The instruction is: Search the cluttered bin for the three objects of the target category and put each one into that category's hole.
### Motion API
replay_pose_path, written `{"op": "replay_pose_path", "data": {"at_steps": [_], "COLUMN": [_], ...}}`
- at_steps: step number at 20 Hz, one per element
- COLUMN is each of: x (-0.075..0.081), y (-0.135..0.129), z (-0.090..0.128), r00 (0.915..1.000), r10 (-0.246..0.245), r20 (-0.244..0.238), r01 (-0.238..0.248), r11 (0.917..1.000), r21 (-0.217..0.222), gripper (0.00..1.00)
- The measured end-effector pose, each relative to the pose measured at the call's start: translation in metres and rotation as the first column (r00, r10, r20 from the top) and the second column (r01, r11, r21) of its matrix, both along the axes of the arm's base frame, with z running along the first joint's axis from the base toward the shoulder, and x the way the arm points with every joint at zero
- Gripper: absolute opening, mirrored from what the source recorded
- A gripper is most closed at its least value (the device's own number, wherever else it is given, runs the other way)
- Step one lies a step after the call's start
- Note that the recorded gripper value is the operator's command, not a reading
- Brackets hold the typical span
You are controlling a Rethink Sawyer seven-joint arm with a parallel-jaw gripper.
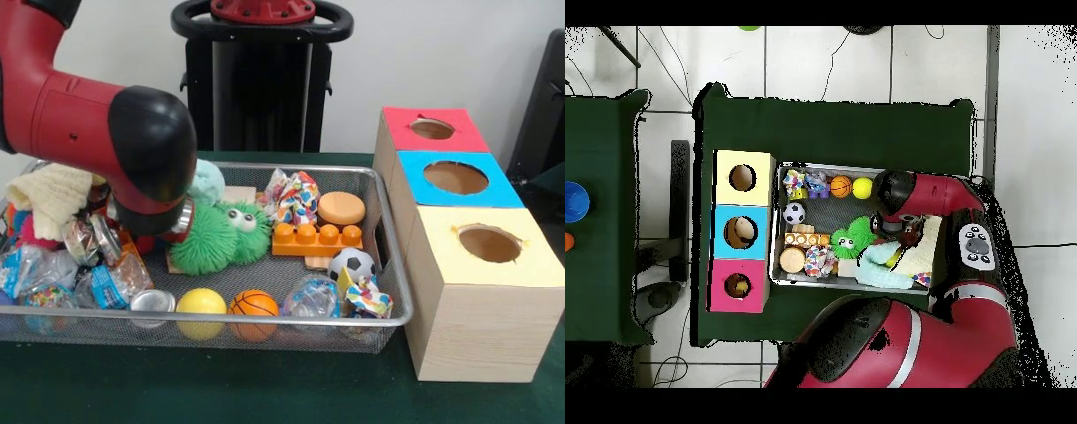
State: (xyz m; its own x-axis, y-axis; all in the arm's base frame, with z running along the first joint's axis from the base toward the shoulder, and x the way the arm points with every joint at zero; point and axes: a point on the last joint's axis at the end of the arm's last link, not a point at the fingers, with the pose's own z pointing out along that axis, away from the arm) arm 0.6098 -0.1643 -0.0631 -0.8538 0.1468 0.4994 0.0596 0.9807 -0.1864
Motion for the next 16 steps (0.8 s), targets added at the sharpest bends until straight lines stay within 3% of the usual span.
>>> {"op": "replay_pose_path", "data": {"at_steps": [3,16], "x": [-0.006,-0.006], "y": [-0.006,-0.014], "z": [0.0,0.005], "r00": [0.9994,0.9992], "r10": [-0.01,-0.016], "r20": [-0.034,-0.037], "r01": [0.01,0.015], "r11": [0.9999,0.9996], "r21": [-0.01,-0.025], "gripper": [1.0,1.0]}}
